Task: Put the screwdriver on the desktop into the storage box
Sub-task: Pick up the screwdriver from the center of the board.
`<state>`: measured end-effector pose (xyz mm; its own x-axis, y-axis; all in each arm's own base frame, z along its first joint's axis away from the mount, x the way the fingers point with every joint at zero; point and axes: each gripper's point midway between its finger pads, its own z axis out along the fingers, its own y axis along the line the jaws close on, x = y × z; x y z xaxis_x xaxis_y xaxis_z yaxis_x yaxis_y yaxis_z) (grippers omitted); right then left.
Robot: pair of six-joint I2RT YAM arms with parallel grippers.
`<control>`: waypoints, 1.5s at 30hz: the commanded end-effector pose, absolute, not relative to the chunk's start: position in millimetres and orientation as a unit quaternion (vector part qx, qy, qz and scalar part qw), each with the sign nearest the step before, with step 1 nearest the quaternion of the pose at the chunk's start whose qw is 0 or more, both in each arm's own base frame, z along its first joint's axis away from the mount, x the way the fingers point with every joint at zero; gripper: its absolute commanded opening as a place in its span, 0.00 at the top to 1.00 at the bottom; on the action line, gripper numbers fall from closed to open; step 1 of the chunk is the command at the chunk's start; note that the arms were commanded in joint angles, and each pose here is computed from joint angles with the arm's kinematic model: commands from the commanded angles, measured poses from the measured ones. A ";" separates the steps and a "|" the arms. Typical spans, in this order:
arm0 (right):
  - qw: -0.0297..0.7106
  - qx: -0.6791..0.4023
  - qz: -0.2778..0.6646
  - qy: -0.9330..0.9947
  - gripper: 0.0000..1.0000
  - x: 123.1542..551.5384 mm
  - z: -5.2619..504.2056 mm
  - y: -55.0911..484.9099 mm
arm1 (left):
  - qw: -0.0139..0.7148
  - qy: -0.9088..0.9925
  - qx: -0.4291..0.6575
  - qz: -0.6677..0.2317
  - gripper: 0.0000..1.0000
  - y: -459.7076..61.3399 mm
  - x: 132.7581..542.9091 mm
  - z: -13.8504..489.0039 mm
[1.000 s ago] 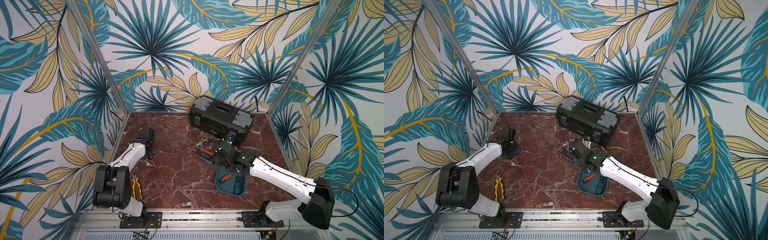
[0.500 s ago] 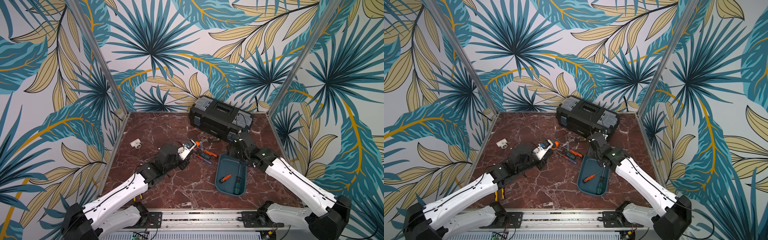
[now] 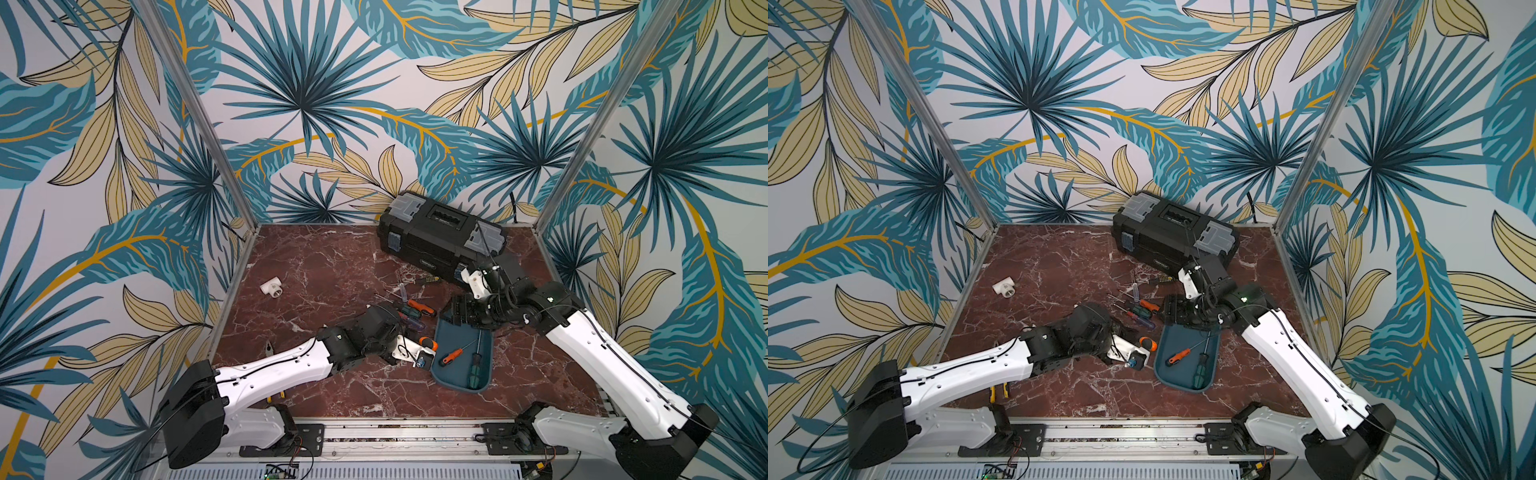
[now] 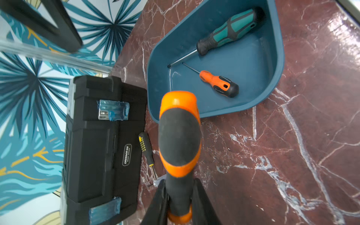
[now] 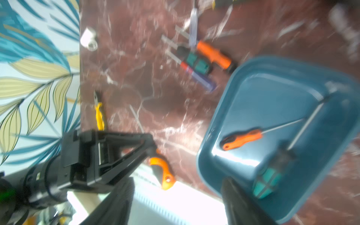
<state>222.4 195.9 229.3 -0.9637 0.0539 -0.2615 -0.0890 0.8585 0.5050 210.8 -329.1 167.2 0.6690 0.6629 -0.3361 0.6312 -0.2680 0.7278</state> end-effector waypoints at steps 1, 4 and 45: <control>0.034 -0.045 0.292 0.955 0.23 188.7 209.4 216.2 | 0.491 0.313 0.810 0.072 1.00 -347.1 220.3 201.6; 0.009 -0.065 0.289 0.955 0.25 182.4 198.9 225.6 | 0.499 0.307 0.807 0.070 1.00 -348.8 219.1 207.5; 0.106 0.154 0.193 0.963 0.98 176.7 130.6 151.5 | 0.645 0.713 0.222 -0.159 0.00 -268.8 271.4 303.4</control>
